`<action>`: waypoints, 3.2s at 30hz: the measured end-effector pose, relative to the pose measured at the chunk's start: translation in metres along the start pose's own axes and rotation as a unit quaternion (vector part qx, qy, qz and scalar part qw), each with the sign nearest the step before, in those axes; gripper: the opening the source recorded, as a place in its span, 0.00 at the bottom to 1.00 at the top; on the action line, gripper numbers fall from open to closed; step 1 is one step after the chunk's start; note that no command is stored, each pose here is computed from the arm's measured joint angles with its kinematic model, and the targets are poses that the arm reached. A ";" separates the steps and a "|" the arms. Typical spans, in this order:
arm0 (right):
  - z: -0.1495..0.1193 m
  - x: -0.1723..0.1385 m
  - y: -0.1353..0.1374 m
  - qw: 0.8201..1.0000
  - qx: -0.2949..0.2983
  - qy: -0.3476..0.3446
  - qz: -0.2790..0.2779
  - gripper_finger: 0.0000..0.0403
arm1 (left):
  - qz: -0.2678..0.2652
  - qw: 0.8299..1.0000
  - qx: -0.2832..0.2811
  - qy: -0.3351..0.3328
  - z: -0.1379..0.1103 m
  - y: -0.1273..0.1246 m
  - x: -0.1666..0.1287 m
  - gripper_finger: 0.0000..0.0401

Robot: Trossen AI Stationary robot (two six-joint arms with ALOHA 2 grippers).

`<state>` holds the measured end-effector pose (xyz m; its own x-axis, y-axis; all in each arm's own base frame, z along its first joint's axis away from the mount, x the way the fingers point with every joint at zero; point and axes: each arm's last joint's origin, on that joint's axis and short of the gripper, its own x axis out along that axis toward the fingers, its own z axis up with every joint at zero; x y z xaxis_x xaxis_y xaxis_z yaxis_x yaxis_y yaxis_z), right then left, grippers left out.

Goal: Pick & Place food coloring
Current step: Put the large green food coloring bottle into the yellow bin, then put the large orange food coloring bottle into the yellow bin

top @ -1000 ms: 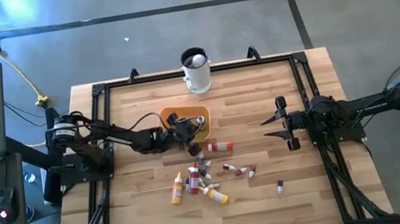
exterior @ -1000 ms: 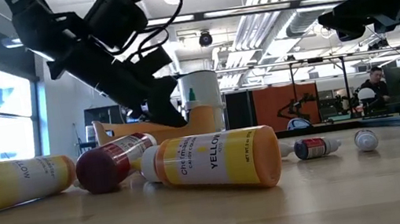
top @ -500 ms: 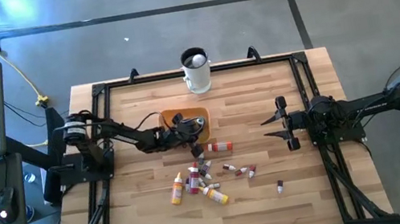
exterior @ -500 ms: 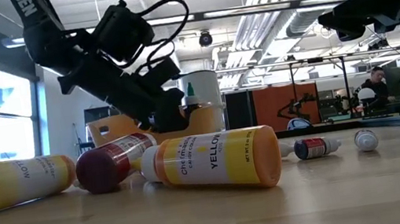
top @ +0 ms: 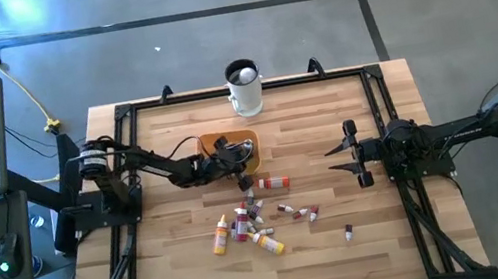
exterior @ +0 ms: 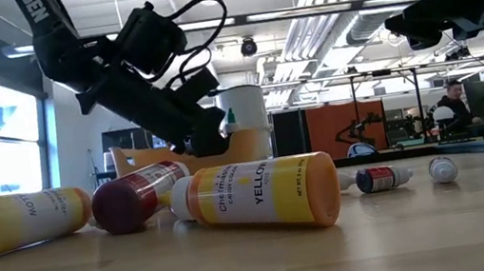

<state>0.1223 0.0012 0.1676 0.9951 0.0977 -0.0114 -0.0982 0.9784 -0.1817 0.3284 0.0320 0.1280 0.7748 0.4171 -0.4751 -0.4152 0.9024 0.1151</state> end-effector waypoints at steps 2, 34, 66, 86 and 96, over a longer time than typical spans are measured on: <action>0.000 0.000 0.000 1.000 0.000 0.000 0.000 0.41 | -0.010 1.000 0.000 0.006 0.002 0.002 -0.001 0.00; 0.000 0.000 0.000 1.000 0.000 0.002 0.000 0.41 | 0.016 0.994 -0.027 0.101 0.030 0.025 0.002 0.00; 0.018 -0.002 0.002 0.992 -0.011 -0.104 0.067 0.41 | -0.093 0.994 -0.024 0.043 0.087 0.026 -0.158 0.00; 0.028 0.006 -0.013 0.978 0.045 -0.151 -0.139 0.41 | -0.042 0.982 -0.048 -0.177 -0.015 0.003 -0.204 0.00; 0.033 0.009 -0.013 0.978 0.047 -0.156 -0.127 0.41 | -0.084 0.969 -0.077 -0.217 -0.001 0.001 -0.209 0.00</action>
<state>0.1327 -0.0051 0.2024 0.9388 -0.1149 0.3248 0.1375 0.9894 -0.0474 0.1653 -0.0549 0.2266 0.9517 0.3011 -0.0605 -0.3053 0.9489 -0.0801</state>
